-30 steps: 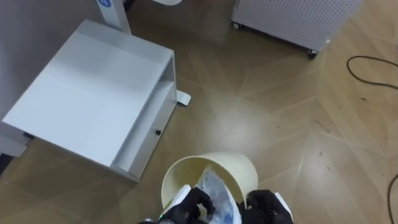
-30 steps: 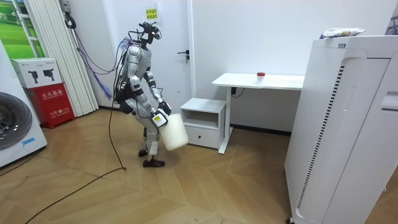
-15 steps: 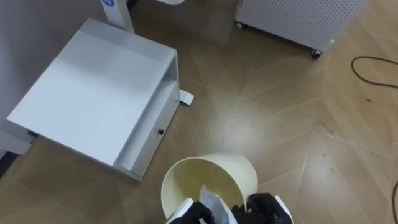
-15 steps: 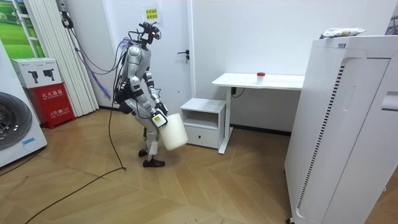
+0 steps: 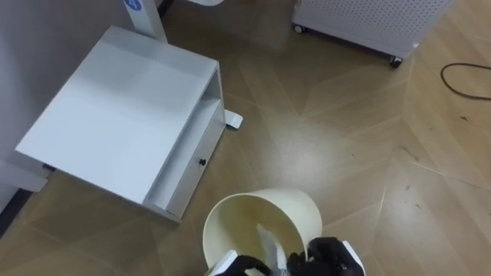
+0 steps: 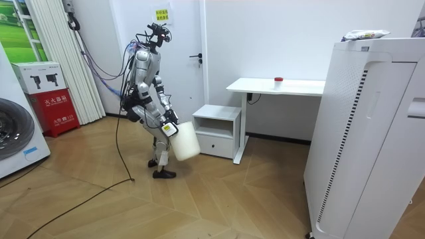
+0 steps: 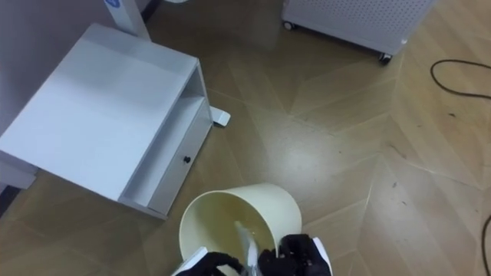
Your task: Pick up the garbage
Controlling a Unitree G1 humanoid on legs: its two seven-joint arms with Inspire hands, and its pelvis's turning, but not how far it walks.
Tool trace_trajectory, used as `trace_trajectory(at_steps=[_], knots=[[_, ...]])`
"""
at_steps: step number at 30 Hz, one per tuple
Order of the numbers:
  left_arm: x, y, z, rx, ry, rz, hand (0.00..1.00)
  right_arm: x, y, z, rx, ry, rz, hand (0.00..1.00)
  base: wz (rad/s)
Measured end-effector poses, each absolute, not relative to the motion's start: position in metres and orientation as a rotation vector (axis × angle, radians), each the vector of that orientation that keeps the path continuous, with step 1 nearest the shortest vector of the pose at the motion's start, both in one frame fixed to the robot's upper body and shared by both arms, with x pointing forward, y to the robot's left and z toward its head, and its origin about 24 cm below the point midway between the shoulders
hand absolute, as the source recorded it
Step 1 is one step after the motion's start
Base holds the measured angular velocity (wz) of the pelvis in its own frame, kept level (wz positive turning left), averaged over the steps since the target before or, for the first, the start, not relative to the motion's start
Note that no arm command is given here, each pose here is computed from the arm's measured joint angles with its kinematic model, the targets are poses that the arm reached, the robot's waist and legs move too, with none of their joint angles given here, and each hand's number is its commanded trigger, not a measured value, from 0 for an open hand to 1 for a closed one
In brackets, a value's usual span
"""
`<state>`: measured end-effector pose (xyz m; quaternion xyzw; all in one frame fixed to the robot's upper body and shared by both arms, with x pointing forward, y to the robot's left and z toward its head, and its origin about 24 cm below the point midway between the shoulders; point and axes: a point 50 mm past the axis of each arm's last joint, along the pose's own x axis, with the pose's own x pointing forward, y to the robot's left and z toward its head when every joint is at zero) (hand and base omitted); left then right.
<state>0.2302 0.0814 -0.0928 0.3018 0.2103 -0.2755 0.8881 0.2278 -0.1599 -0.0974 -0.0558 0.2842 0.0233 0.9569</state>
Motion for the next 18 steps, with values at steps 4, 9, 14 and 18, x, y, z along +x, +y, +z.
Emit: trace_trajectory(at_steps=[4, 9, 14, 18], knots=[[0.231, 0.082, -0.092, 0.627, 0.432, -0.564, 0.00, 0.224, -0.163, -0.101, -0.114, 0.594, 0.039, 1.00, 0.00], [0.233, 0.090, -0.092, 0.624, 0.429, -0.528, 0.00, 0.217, -0.169, -0.106, -0.118, 0.627, 0.033, 1.00, 0.00], [0.234, 0.093, -0.091, 0.624, 0.422, -0.515, 0.00, 0.209, -0.176, -0.110, -0.114, 0.654, 0.046, 1.00, 0.00], [0.237, 0.094, -0.086, 0.618, 0.390, -0.509, 0.00, 0.202, -0.182, -0.116, -0.107, 0.694, 0.034, 1.00, -0.04]])
